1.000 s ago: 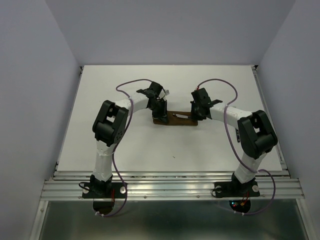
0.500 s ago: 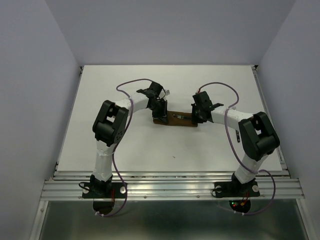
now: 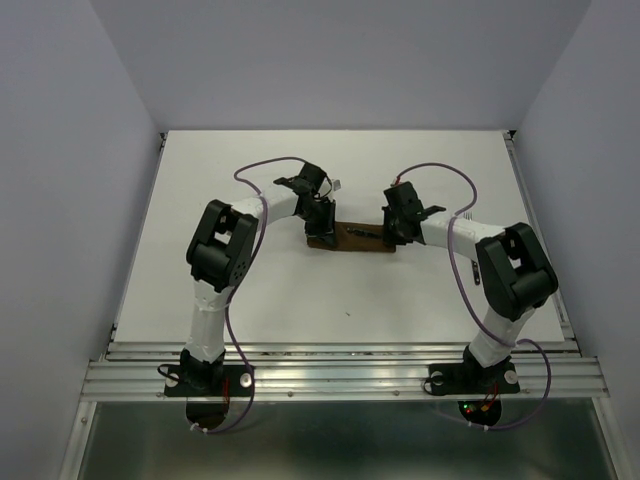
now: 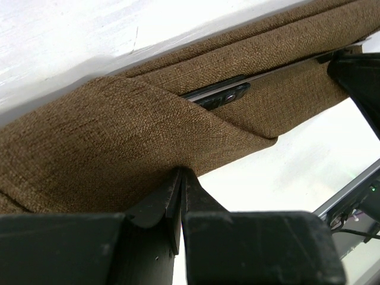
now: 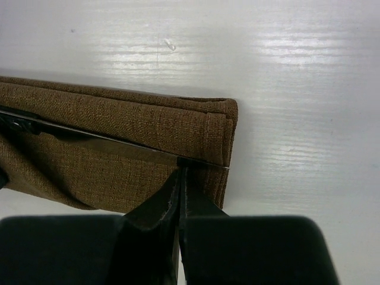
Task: Fold the napkin into a case and place the utensils inside
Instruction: Stuff the knife into the folded napkin.
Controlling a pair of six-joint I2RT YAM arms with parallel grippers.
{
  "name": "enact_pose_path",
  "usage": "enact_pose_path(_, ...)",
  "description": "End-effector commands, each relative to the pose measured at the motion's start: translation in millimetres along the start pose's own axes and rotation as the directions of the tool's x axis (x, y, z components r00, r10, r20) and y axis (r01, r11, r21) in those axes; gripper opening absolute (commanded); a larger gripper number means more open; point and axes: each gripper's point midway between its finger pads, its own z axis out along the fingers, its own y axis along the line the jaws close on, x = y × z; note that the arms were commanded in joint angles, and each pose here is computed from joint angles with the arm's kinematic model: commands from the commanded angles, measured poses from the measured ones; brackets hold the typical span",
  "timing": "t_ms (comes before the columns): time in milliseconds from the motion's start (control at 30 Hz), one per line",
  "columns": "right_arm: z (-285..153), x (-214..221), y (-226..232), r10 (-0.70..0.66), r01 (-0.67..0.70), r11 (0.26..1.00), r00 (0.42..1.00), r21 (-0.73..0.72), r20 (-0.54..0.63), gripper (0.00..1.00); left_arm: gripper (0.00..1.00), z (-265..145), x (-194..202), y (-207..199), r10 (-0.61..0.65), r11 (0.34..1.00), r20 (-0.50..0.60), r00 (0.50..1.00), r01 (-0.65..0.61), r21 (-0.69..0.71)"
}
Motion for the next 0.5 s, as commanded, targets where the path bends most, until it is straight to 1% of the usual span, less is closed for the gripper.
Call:
enact_pose_path(0,0.4,-28.0,-8.5,-0.045,0.038,0.996,0.995,0.079,0.087,0.01,0.13,5.5,7.8,12.6,0.021,0.999,-0.047,0.999,-0.023,-0.039)
enact_pose_path(133,0.8,-42.7,-9.5,-0.084,0.072,0.992,0.989,0.102,0.124,0.01,0.13,6.2,9.2,11.7,0.034,0.999,-0.059,0.998,-0.036,-0.027)
enact_pose_path(333,4.4,-52.2,-7.5,-0.100,0.084,0.991,0.983,0.105,0.154,0.01,0.13,9.2,13.1,11.9,0.041,0.999,-0.075,0.996,-0.042,-0.013)
enact_pose_path(467,7.5,-53.1,-4.9,-0.102,0.088,0.992,0.983,0.096,0.153,0.01,0.13,9.6,14.8,12.4,0.043,0.999,-0.082,0.996,-0.044,-0.011)
